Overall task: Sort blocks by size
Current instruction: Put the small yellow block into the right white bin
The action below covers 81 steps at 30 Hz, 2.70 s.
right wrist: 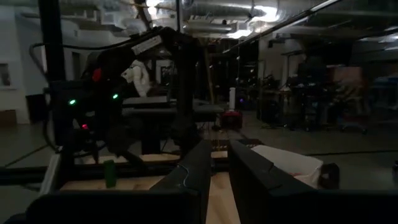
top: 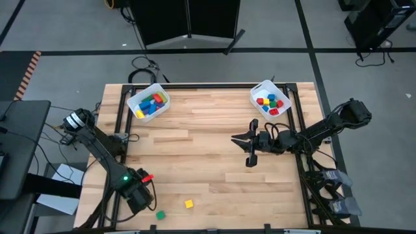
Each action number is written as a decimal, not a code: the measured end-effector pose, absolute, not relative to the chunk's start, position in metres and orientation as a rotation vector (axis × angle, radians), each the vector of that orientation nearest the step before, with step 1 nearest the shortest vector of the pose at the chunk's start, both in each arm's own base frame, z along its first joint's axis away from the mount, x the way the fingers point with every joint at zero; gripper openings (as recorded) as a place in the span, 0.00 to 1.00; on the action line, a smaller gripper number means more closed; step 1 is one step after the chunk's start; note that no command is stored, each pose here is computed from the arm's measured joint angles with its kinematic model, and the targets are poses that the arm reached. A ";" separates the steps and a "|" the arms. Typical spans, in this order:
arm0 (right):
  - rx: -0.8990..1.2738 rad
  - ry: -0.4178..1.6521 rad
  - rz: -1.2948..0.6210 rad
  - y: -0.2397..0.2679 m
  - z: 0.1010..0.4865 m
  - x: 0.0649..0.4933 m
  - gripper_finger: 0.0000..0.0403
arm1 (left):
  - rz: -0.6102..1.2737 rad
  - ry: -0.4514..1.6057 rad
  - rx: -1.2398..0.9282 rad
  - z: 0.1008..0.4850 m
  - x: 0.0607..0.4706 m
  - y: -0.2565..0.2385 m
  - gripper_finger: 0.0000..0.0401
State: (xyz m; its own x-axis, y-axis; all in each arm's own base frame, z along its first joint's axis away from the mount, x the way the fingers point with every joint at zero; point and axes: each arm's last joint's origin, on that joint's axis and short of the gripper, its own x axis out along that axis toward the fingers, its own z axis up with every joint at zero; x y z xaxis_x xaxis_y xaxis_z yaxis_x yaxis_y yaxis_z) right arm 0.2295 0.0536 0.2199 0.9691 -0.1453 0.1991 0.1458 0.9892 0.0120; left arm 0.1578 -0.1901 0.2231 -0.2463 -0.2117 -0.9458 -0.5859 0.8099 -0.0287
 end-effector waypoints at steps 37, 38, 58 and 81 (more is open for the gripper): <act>-0.046 0.441 0.395 0.209 0.106 0.408 0.74 | 0.408 1.565 -0.621 0.222 0.169 -0.193 0.70; -0.041 0.449 0.386 0.209 0.102 0.410 0.75 | 0.409 1.562 -0.619 0.222 0.169 -0.193 0.70; -0.026 0.501 0.326 0.208 0.078 0.439 0.52 | 0.418 1.535 -0.609 0.222 0.170 -0.193 0.70; -0.208 0.347 -0.333 0.059 0.203 0.330 0.35 | 0.420 1.510 -0.604 0.222 0.171 -0.193 0.70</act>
State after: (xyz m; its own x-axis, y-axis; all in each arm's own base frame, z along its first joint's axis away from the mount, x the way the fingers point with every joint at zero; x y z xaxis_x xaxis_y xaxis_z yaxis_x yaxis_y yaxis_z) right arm 0.3304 0.0590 0.2033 0.8870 -0.3536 -0.2970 0.2831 0.9245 -0.2551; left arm 0.1710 -0.1928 0.2222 0.0345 -0.1101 -0.9933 -0.6071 0.7872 -0.1084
